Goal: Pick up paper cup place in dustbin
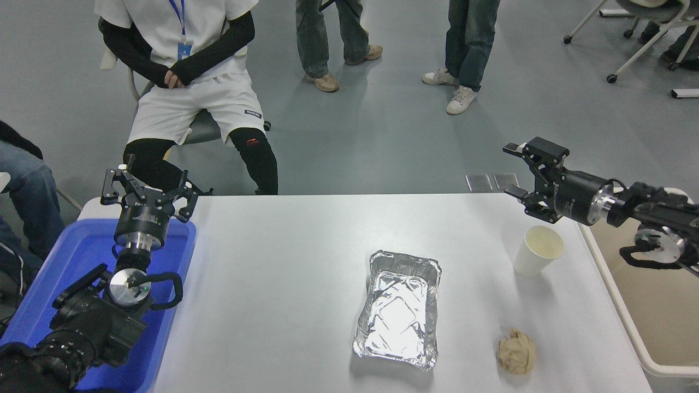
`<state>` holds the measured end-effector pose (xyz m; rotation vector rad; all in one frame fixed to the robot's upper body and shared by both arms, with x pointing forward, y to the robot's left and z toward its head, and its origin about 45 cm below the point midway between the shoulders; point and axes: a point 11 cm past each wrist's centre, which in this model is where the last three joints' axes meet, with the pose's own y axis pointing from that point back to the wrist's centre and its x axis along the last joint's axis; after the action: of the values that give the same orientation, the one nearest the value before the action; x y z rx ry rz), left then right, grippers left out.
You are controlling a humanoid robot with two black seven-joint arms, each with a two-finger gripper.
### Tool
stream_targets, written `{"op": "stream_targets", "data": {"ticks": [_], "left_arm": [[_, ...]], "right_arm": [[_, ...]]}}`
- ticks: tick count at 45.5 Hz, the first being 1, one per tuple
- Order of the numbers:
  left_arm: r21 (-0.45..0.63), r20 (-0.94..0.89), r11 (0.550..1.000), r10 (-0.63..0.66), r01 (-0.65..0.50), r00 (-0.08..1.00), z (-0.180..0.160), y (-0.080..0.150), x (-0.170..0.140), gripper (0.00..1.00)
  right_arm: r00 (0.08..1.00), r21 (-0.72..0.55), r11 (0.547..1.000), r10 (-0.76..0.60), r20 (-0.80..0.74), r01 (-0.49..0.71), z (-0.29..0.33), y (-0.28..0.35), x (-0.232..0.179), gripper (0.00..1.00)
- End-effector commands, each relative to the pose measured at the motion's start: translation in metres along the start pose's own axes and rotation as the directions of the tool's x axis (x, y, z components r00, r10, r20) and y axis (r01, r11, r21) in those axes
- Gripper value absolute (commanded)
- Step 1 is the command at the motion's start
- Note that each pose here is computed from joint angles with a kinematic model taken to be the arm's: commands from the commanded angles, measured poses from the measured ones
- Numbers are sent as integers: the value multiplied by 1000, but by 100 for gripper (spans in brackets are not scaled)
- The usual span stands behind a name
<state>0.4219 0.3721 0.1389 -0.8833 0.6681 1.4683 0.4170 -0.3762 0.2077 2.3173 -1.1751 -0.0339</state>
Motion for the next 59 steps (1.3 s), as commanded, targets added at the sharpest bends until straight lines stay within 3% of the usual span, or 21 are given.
{"op": "stream_targets", "data": {"ticks": [1, 13, 19, 29, 35, 41, 46, 54, 59], "left_arm": [[0, 0, 1000, 0, 0, 1000, 0, 0, 0, 99], [0, 1, 1000, 3, -3, 1000, 0, 0, 1, 99], [0, 0, 1000, 1, -1, 1000, 0, 0, 0, 99], [0, 0, 1000, 1, -1, 1000, 0, 0, 0, 99], [0, 0, 1000, 1, -1, 1000, 0, 0, 0, 99], [0, 0, 1000, 1, -1, 1000, 0, 0, 0, 99], [0, 0, 1000, 1, -1, 1000, 0, 0, 0, 99], [0, 0, 1000, 1, -1, 1000, 0, 0, 0, 99], [0, 0, 1000, 1, -1, 1000, 0, 0, 0, 99]], "right_arm": [[987, -120, 993, -22, -158, 3, -23, 30, 26, 100], [935, -291, 953, -173, -308, 80, -49, 56, 26, 100], [841, -417, 892, -357, -408, 176, -67, 55, 13, 100], [726, -572, 777, -550, -412, 264, -80, 42, -11, 100], [671, -652, 728, -592, -446, 209, -91, 35, -14, 100], [596, -769, 636, -643, -481, 67, -104, 40, -9, 100], [589, -810, 585, -668, -455, 38, -131, 53, -9, 100], [580, -787, 617, -644, -499, 8, -161, 56, -6, 100], [582, -791, 612, -643, -497, 1, -161, 58, -4, 100]]}}
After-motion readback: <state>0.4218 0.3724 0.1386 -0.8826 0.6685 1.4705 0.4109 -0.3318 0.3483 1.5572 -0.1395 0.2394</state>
